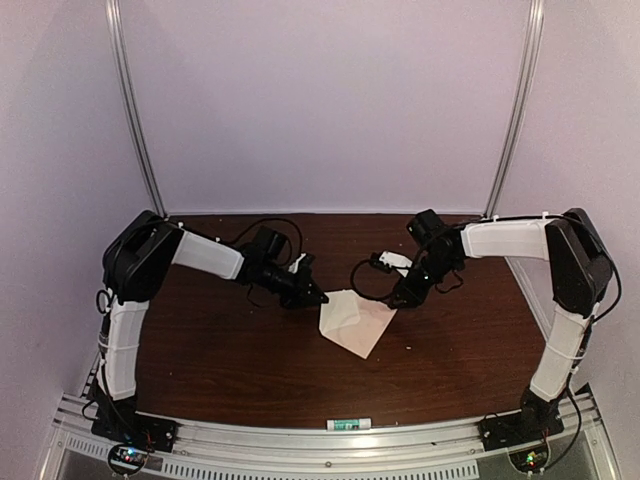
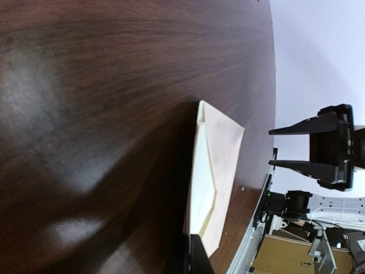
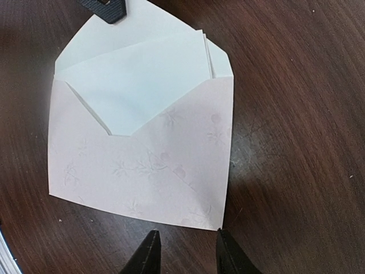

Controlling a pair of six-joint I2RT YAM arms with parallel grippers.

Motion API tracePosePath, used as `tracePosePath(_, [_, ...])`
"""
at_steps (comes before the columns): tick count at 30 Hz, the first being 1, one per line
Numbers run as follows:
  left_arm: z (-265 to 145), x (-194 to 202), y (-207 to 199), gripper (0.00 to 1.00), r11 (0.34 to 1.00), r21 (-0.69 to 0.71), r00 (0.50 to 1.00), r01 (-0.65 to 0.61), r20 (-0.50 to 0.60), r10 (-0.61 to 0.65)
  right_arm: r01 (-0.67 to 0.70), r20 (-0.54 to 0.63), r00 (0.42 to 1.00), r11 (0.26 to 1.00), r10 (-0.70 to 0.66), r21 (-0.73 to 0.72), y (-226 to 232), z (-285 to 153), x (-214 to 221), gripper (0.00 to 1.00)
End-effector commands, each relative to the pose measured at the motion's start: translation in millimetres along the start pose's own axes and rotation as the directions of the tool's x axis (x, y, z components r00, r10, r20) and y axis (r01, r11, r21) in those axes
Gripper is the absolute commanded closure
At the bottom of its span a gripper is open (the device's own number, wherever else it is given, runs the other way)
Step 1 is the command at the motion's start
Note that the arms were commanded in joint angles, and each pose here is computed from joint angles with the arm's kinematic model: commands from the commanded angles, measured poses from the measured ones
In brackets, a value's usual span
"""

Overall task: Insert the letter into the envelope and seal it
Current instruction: Pick up the envelope at the center of the board, then pass from the left arm to the right

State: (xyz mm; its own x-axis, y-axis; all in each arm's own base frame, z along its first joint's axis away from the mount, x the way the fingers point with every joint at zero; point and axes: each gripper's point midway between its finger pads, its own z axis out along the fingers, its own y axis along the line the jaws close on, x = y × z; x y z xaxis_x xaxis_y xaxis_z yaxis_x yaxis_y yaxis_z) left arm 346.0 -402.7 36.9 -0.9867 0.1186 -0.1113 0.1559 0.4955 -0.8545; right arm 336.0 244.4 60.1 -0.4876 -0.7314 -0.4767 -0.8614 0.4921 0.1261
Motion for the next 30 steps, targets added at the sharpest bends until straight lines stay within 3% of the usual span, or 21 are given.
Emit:
tracePosePath(1, [-1, -8, -37, 1.0, 0.984, 0.153, 0.996, -0.087, 0.012, 0.086, 0.036, 0.018, 0.999, 0.998, -0.035, -0.054, 14, -11, -2, 0.67])
tracePosePath(6, [-25, -9, -77, 1.0, 0.951, 0.103, 0.954, -0.29, -0.051, 0.296, 0.231, 0.131, 0.968, 0.964, -0.214, -0.134, 46, -69, -35, 0.64])
tracePosePath(9, [-47, -3, -100, 1.0, 0.919, 0.068, 0.914, -0.388, -0.101, 0.394, 0.332, 0.185, 0.934, 0.935, -0.307, -0.127, 63, -109, -56, 0.58])
tracePosePath(15, [-80, 15, -128, 1.0, 0.876, 0.027, 0.862, -0.481, -0.165, 0.479, 0.492, 0.241, 0.836, 0.868, -0.493, 0.066, 81, -174, -96, 0.41])
tracePosePath(17, [-86, 24, -137, 1.0, 0.862, 0.025, 0.847, -0.506, -0.175, 0.502, 0.483, 0.293, 0.811, 0.862, -0.507, 0.154, 79, -196, -114, 0.28])
tracePosePath(18, [-89, 29, -141, 1.0, 0.851, 0.026, 0.835, -0.524, -0.18, 0.52, 0.449, 0.323, 0.813, 0.875, -0.484, 0.181, 77, -204, -123, 0.06])
tracePosePath(19, [-91, 33, -144, 1.0, 0.839, 0.027, 0.822, -0.543, -0.187, 0.538, 0.409, 0.35, 0.823, 0.895, -0.447, 0.18, 75, -209, -128, 0.01])
tracePosePath(23, [-88, 55, -136, 1.0, 0.844, 0.019, 0.812, -0.536, -0.262, 0.522, 0.496, 0.312, 0.824, 0.868, -0.473, 0.007, 105, -196, -113, 0.0])
tracePosePath(26, [-77, 72, -125, 1.0, 0.854, 0.027, 0.805, -0.52, -0.318, 0.5, 0.641, 0.157, 0.758, 0.767, -0.633, 0.001, 134, -168, -90, 0.01])
tracePosePath(30, [-65, 89, -121, 1.0, 0.854, 0.054, 0.787, -0.517, -0.361, 0.499, 0.751, 0.04, 0.657, 0.658, -0.753, 0.051, 154, -133, -73, 0.2])
